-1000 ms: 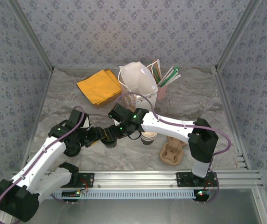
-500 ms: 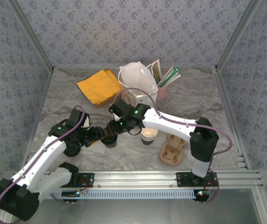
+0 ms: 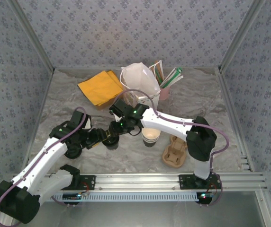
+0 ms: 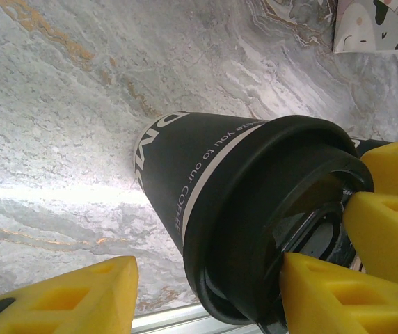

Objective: Pack the takeout coffee

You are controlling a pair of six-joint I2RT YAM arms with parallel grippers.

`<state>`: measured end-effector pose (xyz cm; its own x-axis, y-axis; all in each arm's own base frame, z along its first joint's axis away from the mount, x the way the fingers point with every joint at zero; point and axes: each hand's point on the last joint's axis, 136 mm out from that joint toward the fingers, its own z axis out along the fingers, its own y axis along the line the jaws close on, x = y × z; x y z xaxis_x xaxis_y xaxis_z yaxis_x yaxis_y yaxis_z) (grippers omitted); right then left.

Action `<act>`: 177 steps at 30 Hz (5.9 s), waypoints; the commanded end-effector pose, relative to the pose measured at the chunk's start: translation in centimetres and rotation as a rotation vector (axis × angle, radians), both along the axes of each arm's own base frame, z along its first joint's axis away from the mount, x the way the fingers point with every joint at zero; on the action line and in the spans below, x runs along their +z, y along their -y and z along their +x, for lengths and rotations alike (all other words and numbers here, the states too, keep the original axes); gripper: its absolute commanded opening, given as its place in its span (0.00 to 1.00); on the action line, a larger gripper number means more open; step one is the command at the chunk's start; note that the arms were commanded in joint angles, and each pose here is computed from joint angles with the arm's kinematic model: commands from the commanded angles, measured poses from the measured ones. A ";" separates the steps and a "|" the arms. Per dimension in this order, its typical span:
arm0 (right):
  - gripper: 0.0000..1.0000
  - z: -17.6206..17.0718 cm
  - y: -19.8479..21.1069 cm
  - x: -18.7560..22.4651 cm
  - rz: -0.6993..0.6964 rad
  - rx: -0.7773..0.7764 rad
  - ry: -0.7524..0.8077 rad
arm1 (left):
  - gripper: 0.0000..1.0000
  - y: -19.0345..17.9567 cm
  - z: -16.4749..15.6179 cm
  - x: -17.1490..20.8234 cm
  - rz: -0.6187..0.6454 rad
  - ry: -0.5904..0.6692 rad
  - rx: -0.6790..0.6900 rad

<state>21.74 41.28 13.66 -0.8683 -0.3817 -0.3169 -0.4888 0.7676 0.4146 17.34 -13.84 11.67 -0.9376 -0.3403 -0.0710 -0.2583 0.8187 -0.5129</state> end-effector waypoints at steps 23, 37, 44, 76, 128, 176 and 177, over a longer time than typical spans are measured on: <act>0.39 -1.7 1.3 0.5 -0.063 0.025 -0.018 | 0.55 -2.5 -3.1 -2.7 0.142 -0.135 0.009; 0.34 -3.1 2.5 -0.7 -0.080 0.024 -0.051 | 0.55 -2.5 -2.9 -2.5 0.141 -0.128 0.011; 0.29 -3.1 2.5 -1.1 -0.090 0.033 -0.048 | 0.55 0.0 0.1 1.7 0.009 -0.003 0.013; 0.29 -3.9 2.5 -3.0 -0.148 0.056 -0.055 | 0.31 -1.8 -2.2 -4.7 0.040 -0.117 0.037; 0.37 -4.8 2.9 -3.0 -0.172 0.116 -0.034 | 0.31 2.6 3.8 2.6 -0.134 0.059 -0.022; 0.59 0.0 2.1 7.2 -0.036 0.007 0.142 | 0.70 -0.2 2.7 8.1 -0.032 0.152 0.003; 0.60 0.3 2.6 7.9 -0.038 -0.009 0.157 | 0.73 -0.2 3.0 8.7 -0.033 0.168 0.001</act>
